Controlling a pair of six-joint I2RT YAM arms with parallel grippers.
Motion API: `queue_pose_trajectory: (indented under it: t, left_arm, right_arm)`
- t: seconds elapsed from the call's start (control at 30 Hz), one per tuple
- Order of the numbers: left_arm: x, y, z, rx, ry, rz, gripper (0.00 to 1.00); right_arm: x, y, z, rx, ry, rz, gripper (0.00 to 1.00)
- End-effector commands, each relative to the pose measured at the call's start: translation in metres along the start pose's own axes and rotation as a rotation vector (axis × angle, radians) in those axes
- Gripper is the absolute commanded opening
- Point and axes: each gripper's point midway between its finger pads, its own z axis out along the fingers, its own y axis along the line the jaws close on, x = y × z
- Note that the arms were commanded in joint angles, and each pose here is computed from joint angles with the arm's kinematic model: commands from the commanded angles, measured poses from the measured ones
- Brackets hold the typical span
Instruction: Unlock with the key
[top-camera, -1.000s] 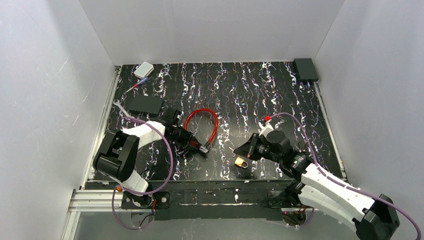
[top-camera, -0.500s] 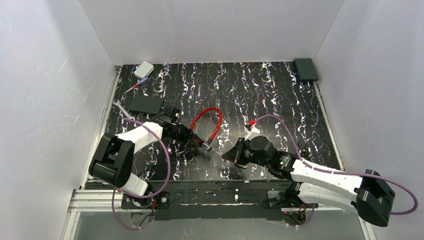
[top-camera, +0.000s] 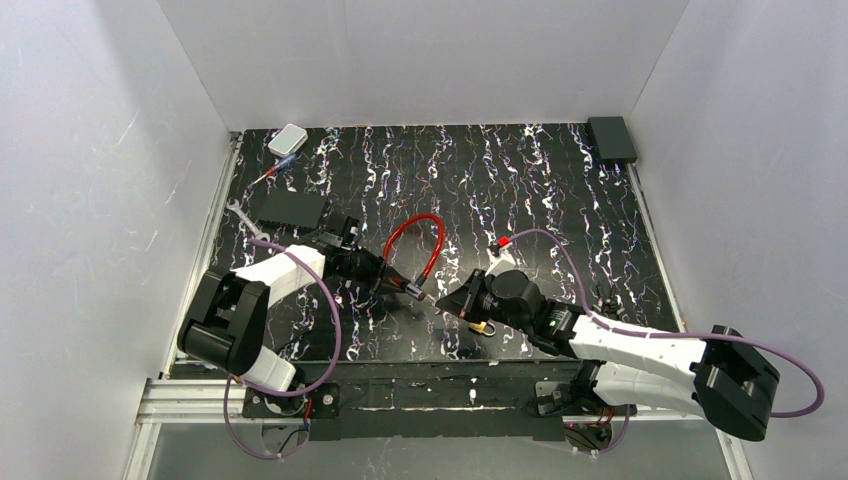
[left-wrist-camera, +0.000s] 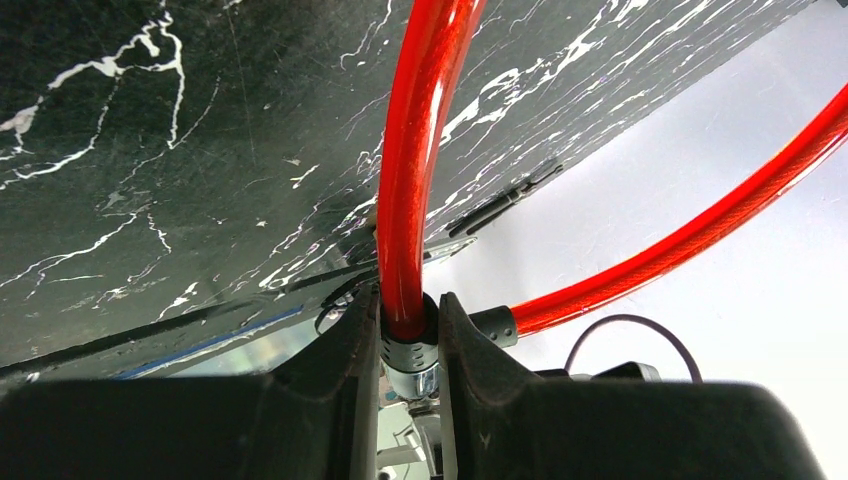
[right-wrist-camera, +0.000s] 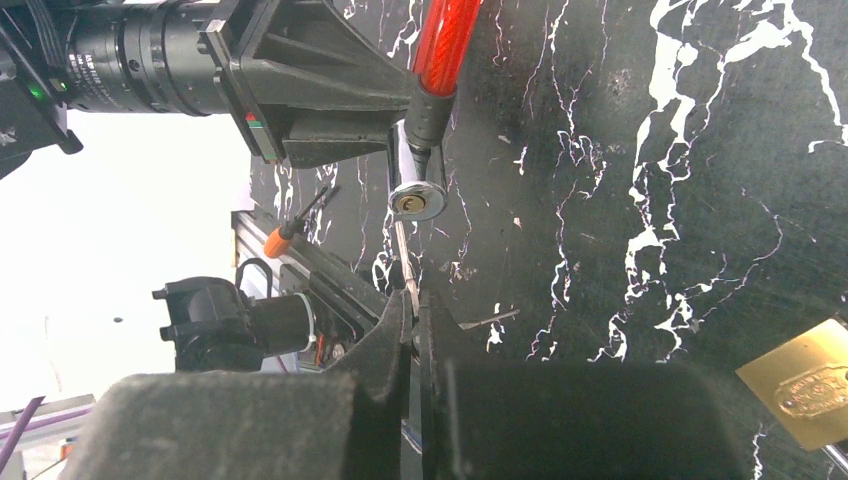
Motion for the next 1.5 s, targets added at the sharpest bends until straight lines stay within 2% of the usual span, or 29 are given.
queue_pose_trajectory:
  t: [0.0, 1.47]
  left_arm:
    - [0.009, -0.01, -0.008, 0.055, 0.035, 0.015, 0.0]
    - [0.008, -0.011, -0.007, 0.06, 0.027, 0.02, 0.0]
  right_arm:
    - [-0.017, 0.037, 0.003, -0.104, -0.059, 0.031, 0.01]
    - [-0.014, 0.027, 0.013, -0.055, -0.059, 0.077, 0.01]
